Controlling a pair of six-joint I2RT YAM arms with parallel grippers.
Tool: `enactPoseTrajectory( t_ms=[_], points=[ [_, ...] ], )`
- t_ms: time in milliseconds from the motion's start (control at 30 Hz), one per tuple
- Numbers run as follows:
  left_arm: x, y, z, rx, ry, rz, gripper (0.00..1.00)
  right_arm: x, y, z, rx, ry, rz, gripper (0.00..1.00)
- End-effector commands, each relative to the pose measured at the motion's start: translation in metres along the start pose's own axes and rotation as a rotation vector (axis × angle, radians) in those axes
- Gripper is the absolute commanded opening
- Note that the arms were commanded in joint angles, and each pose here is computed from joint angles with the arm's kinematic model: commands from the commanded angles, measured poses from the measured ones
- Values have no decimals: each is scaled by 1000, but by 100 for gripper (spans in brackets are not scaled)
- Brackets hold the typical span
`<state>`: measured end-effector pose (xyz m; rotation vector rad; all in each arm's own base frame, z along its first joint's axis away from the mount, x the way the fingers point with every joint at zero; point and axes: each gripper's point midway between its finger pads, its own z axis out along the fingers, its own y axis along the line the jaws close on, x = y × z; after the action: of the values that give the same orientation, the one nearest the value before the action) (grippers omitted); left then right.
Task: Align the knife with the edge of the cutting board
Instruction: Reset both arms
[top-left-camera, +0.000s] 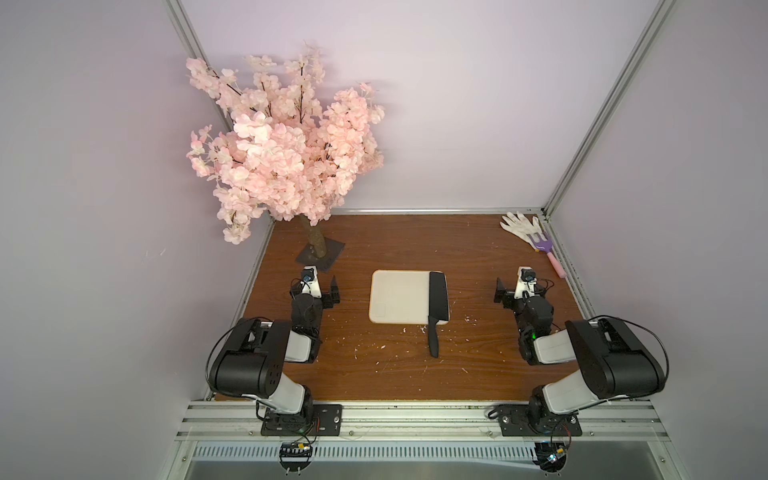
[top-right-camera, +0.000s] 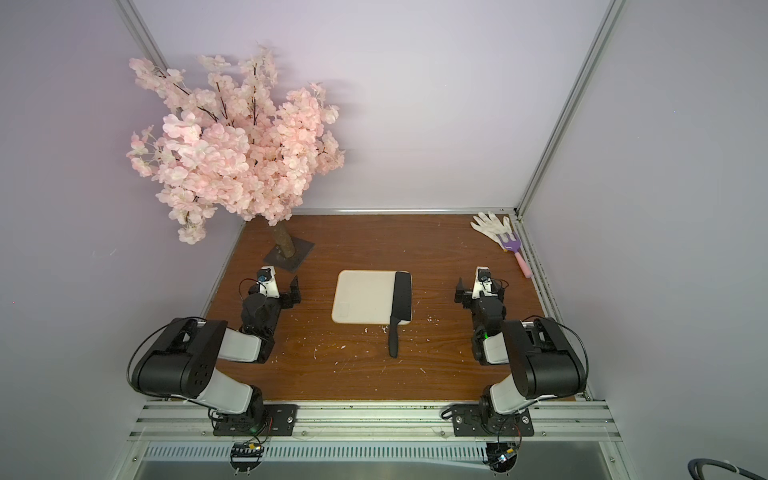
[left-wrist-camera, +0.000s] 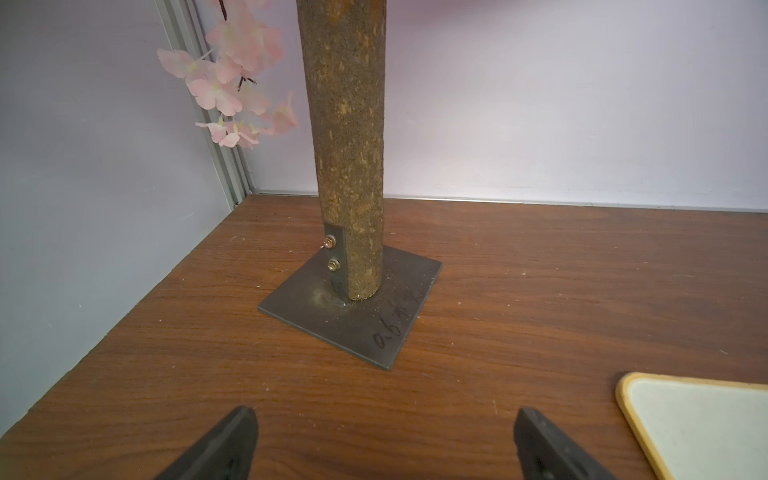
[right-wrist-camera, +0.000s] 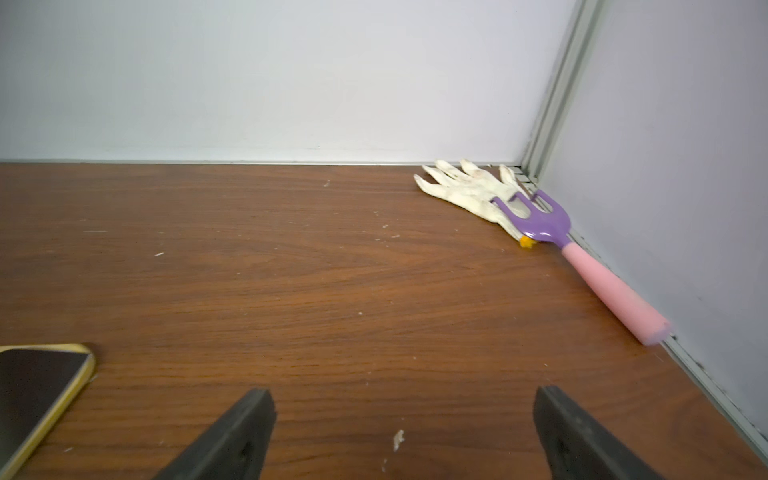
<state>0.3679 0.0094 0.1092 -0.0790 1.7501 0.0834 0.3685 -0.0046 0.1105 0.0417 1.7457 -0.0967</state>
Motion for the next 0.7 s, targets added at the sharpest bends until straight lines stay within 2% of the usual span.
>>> enactPoseTrajectory(
  t_ms=[0, 667],
  points=[
    [-12, 2, 5, -2, -33, -7, 97, -13, 11, 5, -64, -40, -22, 100],
    [-12, 3, 3, -2, -35, -7, 97, -15, 10, 2, -60, -54, -22, 100]
  ],
)
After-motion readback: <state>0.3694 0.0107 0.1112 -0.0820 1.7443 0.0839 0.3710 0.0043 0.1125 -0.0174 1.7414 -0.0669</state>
